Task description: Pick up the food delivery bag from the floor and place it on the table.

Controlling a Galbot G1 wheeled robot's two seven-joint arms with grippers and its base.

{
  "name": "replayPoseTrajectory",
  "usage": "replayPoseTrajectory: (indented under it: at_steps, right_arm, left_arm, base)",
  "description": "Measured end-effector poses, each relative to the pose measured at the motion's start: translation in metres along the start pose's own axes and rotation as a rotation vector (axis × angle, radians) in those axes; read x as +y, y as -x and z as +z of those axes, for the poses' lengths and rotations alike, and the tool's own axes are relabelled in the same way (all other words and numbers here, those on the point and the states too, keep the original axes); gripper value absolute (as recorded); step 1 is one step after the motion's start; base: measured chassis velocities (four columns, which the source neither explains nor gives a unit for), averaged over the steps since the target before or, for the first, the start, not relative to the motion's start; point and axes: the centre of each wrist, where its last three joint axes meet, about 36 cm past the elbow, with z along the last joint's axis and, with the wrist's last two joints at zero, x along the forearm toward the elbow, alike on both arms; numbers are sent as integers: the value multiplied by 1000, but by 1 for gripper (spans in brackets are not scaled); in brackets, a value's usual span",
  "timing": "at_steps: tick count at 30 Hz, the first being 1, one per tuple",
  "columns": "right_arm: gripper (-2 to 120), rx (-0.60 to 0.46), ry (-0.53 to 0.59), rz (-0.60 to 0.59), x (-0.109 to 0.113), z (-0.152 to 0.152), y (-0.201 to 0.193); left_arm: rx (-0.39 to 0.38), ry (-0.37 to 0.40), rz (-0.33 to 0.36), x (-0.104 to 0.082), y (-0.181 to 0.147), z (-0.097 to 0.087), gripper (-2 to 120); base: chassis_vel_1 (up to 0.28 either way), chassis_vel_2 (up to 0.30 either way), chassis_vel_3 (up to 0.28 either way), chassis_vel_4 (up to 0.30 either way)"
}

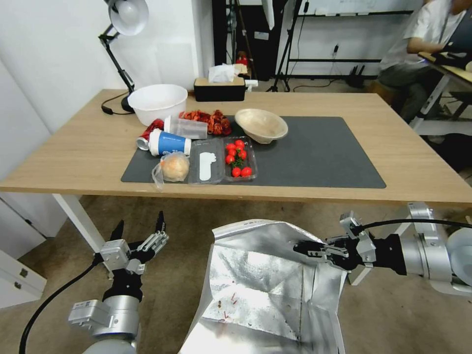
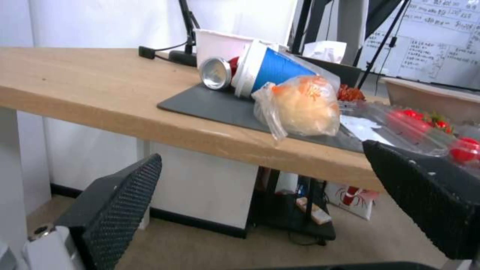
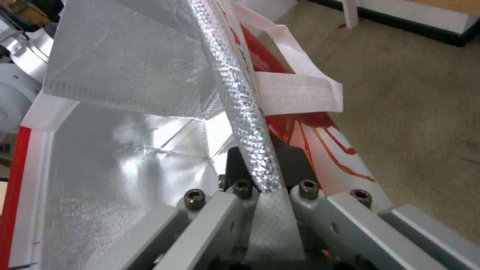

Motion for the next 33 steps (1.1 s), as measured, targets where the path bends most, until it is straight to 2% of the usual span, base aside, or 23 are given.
replayPoseTrajectory:
  at_steps: [33]
  right_arm:
    - [0,0,-1,4,0,1,0]
  left_arm:
    - [-1,2,2,1,0,0,100]
  base:
    - [0,0,0,0]
